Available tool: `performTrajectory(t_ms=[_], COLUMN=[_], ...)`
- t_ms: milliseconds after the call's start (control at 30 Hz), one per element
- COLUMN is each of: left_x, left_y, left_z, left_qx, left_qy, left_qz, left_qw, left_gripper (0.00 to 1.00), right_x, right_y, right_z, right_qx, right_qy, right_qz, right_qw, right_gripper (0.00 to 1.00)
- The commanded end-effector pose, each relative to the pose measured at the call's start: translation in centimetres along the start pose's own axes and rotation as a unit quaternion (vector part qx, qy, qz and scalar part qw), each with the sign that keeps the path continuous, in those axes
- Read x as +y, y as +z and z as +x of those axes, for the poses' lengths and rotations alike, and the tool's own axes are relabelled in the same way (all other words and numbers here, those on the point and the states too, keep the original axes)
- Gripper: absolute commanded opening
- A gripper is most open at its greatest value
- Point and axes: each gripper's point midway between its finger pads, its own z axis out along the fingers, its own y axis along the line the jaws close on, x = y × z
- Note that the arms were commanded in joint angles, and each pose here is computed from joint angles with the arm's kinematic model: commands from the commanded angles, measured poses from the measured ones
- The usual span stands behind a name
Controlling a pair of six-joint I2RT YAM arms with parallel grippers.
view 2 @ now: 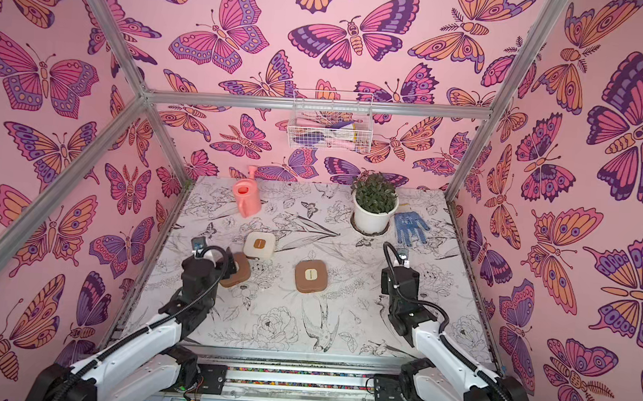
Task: Organize nail clipper sets
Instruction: Reset both arms
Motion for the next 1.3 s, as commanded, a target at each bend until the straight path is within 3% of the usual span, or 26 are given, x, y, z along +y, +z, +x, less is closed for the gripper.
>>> performTrajectory(t_ms=[0,267,367,433,533,633,700,733,833,1267], left_x=[2.0,0.7,2.3,2.6,7.0,9.0,9.3,9.3,9.2,8.4], left_y=[-0.2,4.2,6.1,6.4,8.2,9.3,9.0,8.9,8.9,9.4], left_z=[-4.3,-0.8,0.3,0.7,2.0,1.5,1.2,1.3,1.0,1.4], left_qx=[-0.097,-0.084,-0.078,-0.046,-0.011,0.026,-0.003,0.011,-0.013,0.008], left_qy=[-0.049,-0.042,-0.043,-0.026,-0.022,-0.014,-0.027,-0.021,-0.032,-0.02], left_qz=[-0.033,-0.043,-0.074,-0.085,-0.153,-0.188,-0.187,-0.189,-0.185,-0.179], left_qw=[0.994,0.995,0.993,0.995,0.988,0.982,0.982,0.982,0.982,0.984], left_gripper=[0.94,0.94,0.94,0.94,0.94,0.94,0.94,0.94,0.94,0.94], right_x=[-1.2,-1.2,-0.7,-0.7,-0.1,-0.8,-0.8,-0.7,-0.8,-0.8], right_y=[0.1,2.7,5.2,6.5,7.9,9.0,9.0,9.0,8.9,8.9], right_z=[-2.8,-4.4,-3.2,-3.1,-2.5,-2.5,-2.4,-2.4,-2.5,-2.5], right_qx=[-0.087,-0.129,-0.12,-0.134,-0.052,-0.044,-0.036,-0.035,-0.037,-0.038], right_qy=[0.02,0.04,0.033,0.04,0.034,0.078,0.075,0.075,0.075,0.075], right_qz=[0.022,-0.014,-0.028,-0.02,-0.06,-0.105,-0.104,-0.105,-0.105,-0.104], right_qw=[0.996,0.991,0.992,0.99,0.996,0.99,0.991,0.991,0.991,0.991], right_gripper=[0.7,0.68,0.68,0.69,0.69,0.74,0.76,1.0,0.99,0.99])
